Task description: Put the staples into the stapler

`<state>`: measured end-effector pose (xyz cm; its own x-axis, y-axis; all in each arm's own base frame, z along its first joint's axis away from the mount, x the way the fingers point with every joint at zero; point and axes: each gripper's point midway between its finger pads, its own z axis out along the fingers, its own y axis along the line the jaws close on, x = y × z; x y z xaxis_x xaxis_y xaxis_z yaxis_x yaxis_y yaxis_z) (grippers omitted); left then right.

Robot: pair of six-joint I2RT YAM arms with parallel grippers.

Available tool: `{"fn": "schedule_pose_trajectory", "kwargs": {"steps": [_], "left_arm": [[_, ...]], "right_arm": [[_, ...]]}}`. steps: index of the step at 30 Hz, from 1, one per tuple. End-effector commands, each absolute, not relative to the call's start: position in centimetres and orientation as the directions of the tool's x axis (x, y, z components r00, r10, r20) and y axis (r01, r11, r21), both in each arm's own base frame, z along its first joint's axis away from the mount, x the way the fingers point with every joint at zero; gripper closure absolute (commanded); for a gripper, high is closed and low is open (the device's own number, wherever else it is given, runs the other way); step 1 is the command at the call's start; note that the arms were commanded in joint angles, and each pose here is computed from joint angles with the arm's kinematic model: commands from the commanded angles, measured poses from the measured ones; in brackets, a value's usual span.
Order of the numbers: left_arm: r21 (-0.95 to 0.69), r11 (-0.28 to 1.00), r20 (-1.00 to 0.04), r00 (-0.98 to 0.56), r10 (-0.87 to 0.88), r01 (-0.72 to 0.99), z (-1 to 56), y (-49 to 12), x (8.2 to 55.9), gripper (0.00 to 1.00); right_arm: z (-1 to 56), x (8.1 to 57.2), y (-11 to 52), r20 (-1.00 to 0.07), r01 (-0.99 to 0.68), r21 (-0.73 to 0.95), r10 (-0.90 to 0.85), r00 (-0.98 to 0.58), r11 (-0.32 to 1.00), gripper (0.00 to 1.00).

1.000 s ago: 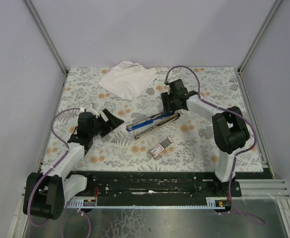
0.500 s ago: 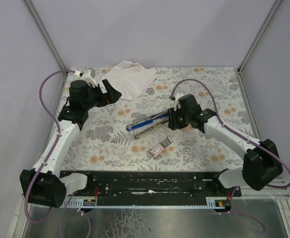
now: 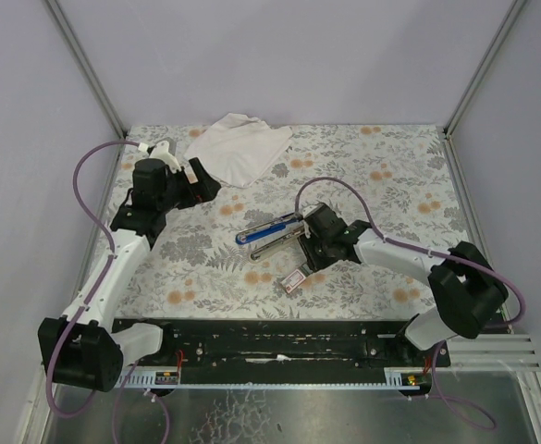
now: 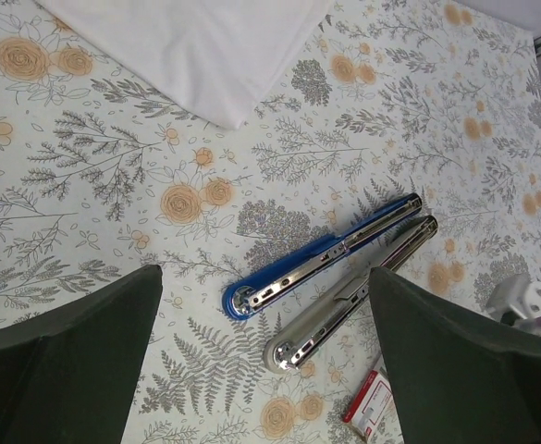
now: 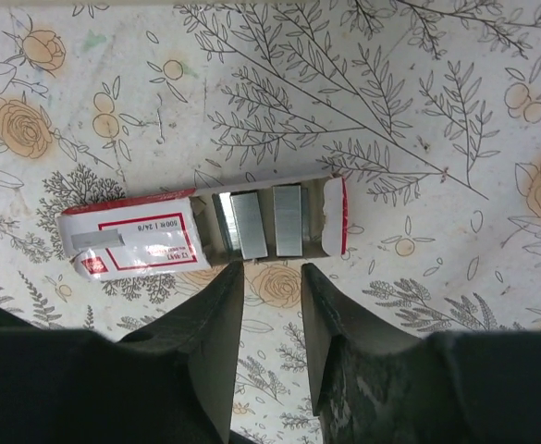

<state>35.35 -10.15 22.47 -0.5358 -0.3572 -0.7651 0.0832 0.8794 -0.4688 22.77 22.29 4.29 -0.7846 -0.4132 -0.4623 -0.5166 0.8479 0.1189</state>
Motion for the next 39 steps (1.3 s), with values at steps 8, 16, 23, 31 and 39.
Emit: {"fn": "schedule_pose_trajectory", "kwargs": {"steps": [8,16,23,31,39], "left_arm": [[-0.443,0.894,-0.788,-0.505,-0.352,0.068,22.5,-9.1,35.4,0.07],[-0.442,0.894,-0.789,-0.504,-0.352,0.068,22.5,-9.1,35.3,0.07],[-0.444,0.894,-0.787,-0.506,-0.354,0.066,22.4,-9.1,35.3,0.07],[-0.446,0.893,-0.786,-0.506,-0.355,0.066,22.4,-9.1,35.3,0.07],[-0.451,0.89,-0.782,-0.51,-0.357,0.069,22.3,-9.2,35.3,0.07]], "right_arm": [[5.1,26.2,24.7,-0.546,-0.569,0.012,-0.471,-0.692,0.822,0.64],[4.0,26.7,24.7,-0.524,-0.578,-0.019,-0.5,-0.689,0.816,0.66],[3.7,26.8,24.9,-0.524,-0.584,-0.023,-0.508,-0.684,0.811,0.67],[2.7,26.7,24.5,-0.498,-0.593,-0.04,-0.531,-0.686,0.804,0.72],[2.3,26.5,24.4,-0.493,-0.604,-0.049,-0.545,-0.678,0.796,0.76]]}}
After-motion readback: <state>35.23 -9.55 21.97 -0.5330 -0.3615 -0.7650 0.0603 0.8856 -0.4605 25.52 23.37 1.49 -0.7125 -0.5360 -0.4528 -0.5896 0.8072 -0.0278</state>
